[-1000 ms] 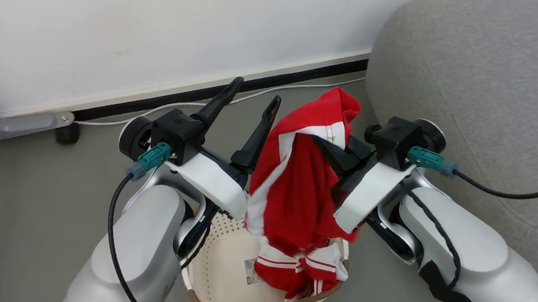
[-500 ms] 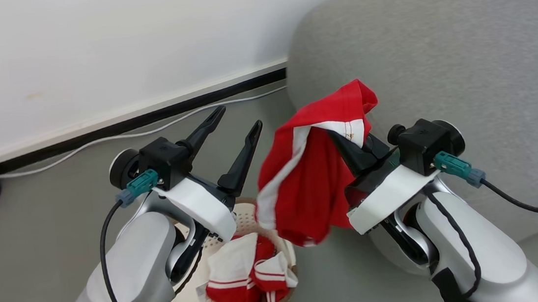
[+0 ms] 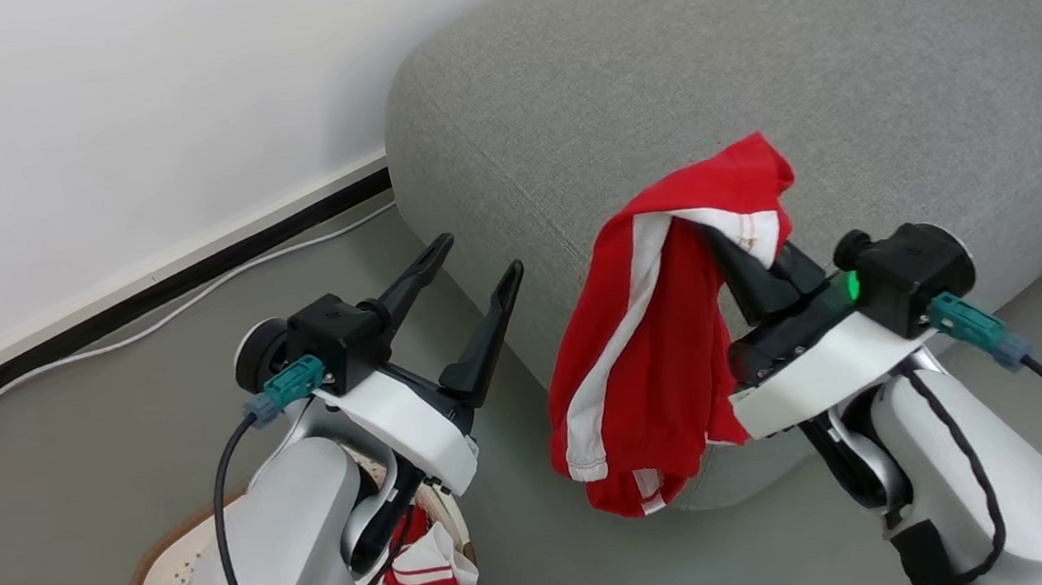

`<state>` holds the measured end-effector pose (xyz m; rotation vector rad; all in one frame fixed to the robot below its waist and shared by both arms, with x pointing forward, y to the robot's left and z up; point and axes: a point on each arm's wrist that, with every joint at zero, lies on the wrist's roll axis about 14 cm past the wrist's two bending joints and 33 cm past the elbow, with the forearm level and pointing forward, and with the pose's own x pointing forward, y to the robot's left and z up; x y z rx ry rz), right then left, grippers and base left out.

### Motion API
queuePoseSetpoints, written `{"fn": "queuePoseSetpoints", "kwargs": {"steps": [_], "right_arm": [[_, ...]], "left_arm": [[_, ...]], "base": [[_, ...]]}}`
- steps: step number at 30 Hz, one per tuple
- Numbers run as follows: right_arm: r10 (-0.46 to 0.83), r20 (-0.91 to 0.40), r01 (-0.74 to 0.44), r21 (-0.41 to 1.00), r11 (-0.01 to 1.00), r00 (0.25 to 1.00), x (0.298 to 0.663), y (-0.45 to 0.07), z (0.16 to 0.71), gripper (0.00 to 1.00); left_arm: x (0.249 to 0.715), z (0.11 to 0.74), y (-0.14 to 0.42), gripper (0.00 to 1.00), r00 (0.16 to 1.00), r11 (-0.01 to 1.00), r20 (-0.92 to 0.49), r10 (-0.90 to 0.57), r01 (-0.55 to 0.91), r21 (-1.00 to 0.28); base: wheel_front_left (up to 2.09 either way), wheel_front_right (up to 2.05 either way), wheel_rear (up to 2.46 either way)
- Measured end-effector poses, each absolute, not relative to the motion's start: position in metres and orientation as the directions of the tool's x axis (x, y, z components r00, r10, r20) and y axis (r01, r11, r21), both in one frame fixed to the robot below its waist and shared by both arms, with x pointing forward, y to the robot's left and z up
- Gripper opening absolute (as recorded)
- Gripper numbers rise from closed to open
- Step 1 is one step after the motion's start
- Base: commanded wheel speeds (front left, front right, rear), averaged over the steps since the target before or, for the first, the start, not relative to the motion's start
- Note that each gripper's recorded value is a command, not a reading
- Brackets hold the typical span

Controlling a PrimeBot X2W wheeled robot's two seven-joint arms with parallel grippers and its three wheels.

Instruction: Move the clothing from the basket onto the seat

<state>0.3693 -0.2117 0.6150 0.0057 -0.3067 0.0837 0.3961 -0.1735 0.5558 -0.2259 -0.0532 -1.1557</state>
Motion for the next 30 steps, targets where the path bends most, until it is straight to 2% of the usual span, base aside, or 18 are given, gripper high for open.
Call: {"fn": "queuePoseSetpoints", "kwargs": {"steps": [8,15,18,30], "right_arm": [[-0.024,0.303,0.039,-0.044,0.998,0.953,0.36,-0.259,0.617,0.0],[-0.073,0.337,0.138,-0.175,0.975,0.939,0.379,-0.307,0.65,0.0],[-0.106,0.35,0.194,-0.224,0.955,0.931,0.398,-0.334,0.666,0.0],[-0.155,0.311,0.275,-0.39,0.879,0.938,0.485,-0.389,0.679,0.0]], "left_arm": [[0.39,0.541,-0.184,1.0,0.372,0.346,0.14,-0.917,0.921,-0.182],[0.395,0.516,-0.182,1.0,0.368,0.34,0.103,-0.924,0.914,-0.221],[0.397,0.494,-0.177,1.0,0.368,0.342,0.066,-0.928,0.906,-0.249],[0.423,0.428,-0.148,1.0,0.4,0.387,-0.026,-0.916,0.864,-0.323]], "base": [[0.0,0.0,0.0],[0.0,0.0,0.0],[0.0,0.0,0.0],[0.0,0.0,0.0]]}}
